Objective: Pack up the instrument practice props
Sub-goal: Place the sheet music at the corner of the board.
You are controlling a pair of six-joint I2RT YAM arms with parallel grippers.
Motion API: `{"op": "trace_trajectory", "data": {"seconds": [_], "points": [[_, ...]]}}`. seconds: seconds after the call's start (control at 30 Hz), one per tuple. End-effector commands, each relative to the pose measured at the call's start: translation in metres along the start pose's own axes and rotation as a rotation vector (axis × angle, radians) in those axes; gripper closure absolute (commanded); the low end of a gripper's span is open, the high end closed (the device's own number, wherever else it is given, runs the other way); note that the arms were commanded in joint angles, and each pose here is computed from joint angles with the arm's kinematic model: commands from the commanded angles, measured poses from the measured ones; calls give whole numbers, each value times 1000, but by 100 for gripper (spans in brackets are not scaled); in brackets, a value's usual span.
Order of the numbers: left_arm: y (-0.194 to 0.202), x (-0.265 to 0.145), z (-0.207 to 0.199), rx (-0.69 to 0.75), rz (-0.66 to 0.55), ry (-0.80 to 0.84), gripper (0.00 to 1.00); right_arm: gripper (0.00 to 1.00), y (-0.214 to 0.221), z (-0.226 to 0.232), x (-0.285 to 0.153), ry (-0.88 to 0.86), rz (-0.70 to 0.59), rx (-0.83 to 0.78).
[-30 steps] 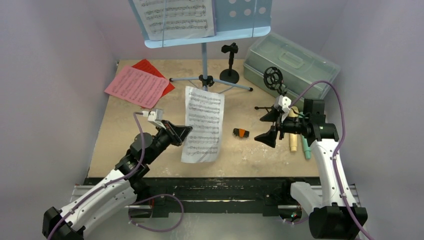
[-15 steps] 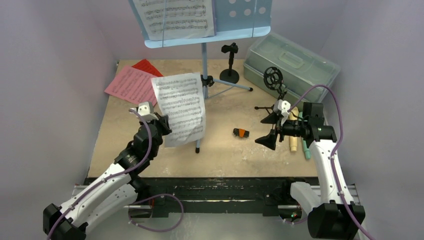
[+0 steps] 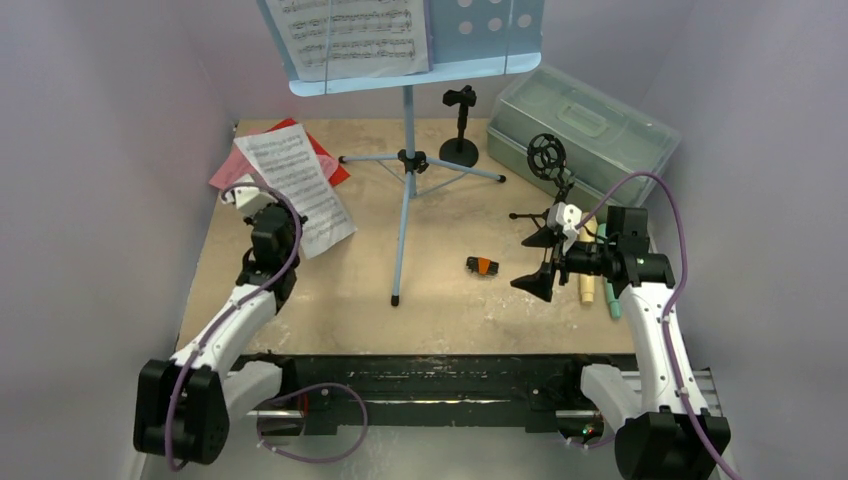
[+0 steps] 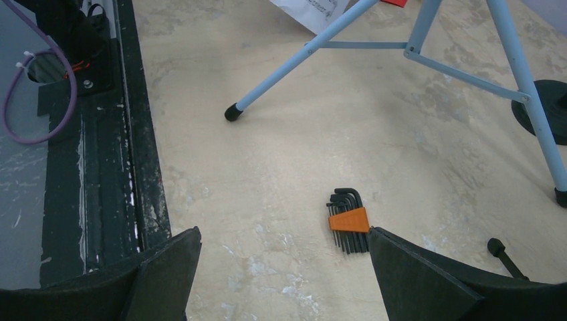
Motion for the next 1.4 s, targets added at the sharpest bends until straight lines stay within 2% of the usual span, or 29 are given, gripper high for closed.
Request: {"op": "trace_trajectory", "data": {"seconds": [0.0, 0.13, 0.23, 0.5, 0.7, 0.87, 0.97, 1.0, 1.07, 1.1, 1.13, 1.23, 1.37], "points": [[-15, 48, -5, -93, -80, 47, 100, 1, -3, 4, -2, -9, -16, -36], [0, 106, 31, -136, -25, 1, 100, 1, -3, 6, -2, -13, -15, -42], [12, 136, 51, -178, 64, 11, 100, 1, -3, 7, -3, -12, -13, -48], [25, 160, 85, -146, 148, -138, 100, 1, -2, 7, -3, -14, -7, -46], [38, 192, 101, -117, 329, -397, 100, 1, -2, 7, -3, -17, -9, -45], [40, 198, 99, -105, 451, -455, 69, 1, -2, 7, -2, -20, -12, -44], [26, 191, 90, -108, 426, -434, 59, 1, -2, 6, -2, -19, -10, -43], [19, 188, 88, -106, 409, -433, 52, 1, -1, 6, -2, -18, -9, -43], [6, 181, 84, -98, 376, -438, 34, 1, -1, 6, -2, -17, -7, -43], [0, 176, 81, -98, 361, -438, 16, 1, -1, 6, -2, -16, -7, -45], [-6, 171, 80, -100, 348, -435, 3, 1, -1, 6, -2, -16, -7, -45], [-18, 155, 71, -117, 336, -386, 0, 1, -2, 7, -3, -16, -8, -47], [-30, 131, 59, -172, 345, -244, 0, 1, -2, 8, -3, -16, -10, -51]]}}
Point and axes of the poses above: each gripper's point midway between its finger pads, its own x axis out along the fingers, its own z axis along the line the jaws close on, y = z × x, the point moved 8 cm from there along -x, back along the fingers, and after that the axes turned 7 degrees about -x, right-handed, at the moved point
